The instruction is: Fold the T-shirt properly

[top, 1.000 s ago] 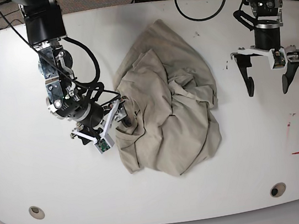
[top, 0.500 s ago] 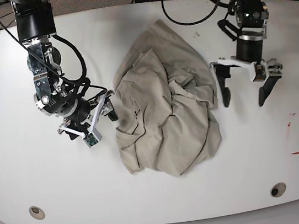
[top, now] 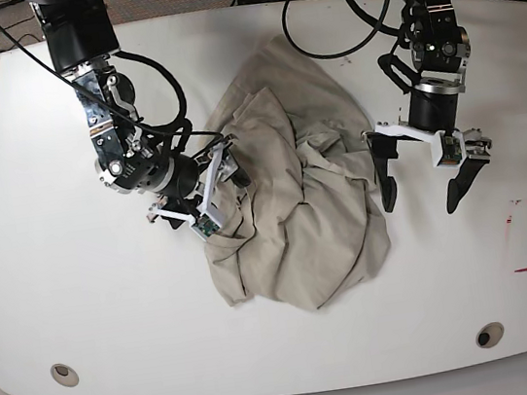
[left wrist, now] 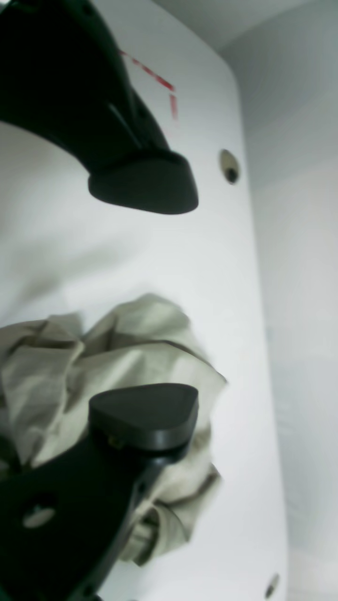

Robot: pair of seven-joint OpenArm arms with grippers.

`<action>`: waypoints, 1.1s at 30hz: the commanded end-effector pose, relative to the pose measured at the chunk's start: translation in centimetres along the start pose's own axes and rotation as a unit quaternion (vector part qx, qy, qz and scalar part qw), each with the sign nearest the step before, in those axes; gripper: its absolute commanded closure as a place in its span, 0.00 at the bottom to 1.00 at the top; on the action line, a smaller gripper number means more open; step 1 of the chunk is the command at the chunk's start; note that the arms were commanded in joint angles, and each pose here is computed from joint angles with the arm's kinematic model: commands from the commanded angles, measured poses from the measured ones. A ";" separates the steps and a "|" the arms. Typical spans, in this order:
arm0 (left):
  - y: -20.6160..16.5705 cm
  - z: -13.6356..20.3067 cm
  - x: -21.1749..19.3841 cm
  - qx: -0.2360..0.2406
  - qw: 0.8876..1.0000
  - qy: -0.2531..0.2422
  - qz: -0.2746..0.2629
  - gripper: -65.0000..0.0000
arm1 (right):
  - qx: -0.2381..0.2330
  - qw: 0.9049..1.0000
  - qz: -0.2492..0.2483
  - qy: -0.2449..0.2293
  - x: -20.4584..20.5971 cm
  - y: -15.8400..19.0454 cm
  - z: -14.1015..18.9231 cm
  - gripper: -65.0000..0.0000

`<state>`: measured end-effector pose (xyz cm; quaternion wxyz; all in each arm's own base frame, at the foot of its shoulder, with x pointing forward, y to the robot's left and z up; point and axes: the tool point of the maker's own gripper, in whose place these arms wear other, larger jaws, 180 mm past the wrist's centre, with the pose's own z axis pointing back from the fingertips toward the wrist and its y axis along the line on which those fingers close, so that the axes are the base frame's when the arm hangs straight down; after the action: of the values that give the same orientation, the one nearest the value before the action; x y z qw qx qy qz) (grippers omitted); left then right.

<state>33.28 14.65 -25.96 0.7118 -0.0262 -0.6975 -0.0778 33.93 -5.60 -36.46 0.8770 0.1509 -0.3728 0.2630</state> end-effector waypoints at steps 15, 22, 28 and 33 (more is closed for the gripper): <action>-2.8 -1.7 2.7 -0.048 0.998 -0.028 -0.005 0.20 | -0.090 0.993 0.065 -0.046 3.3 -4.8 1.6 0.35; -2.9 -1.4 2.5 -0.054 0.998 -0.025 -0.005 0.20 | -0.079 0.993 0.087 -0.014 2.3 -2.3 0.4 0.33; -1.8 -0.9 2.7 -0.035 0.999 -0.030 -0.002 0.20 | -0.035 0.997 0.074 0.013 2.0 1.0 -2.2 0.32; -1.6 -0.8 1.9 -0.034 0.999 -0.014 -0.006 0.20 | -0.012 0.996 0.083 0.009 1.5 3.0 -2.4 0.36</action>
<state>33.70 12.87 -25.37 0.7134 -0.0451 -0.6916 -0.1036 33.87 -0.79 -37.95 0.8670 0.1194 -0.3567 0.3270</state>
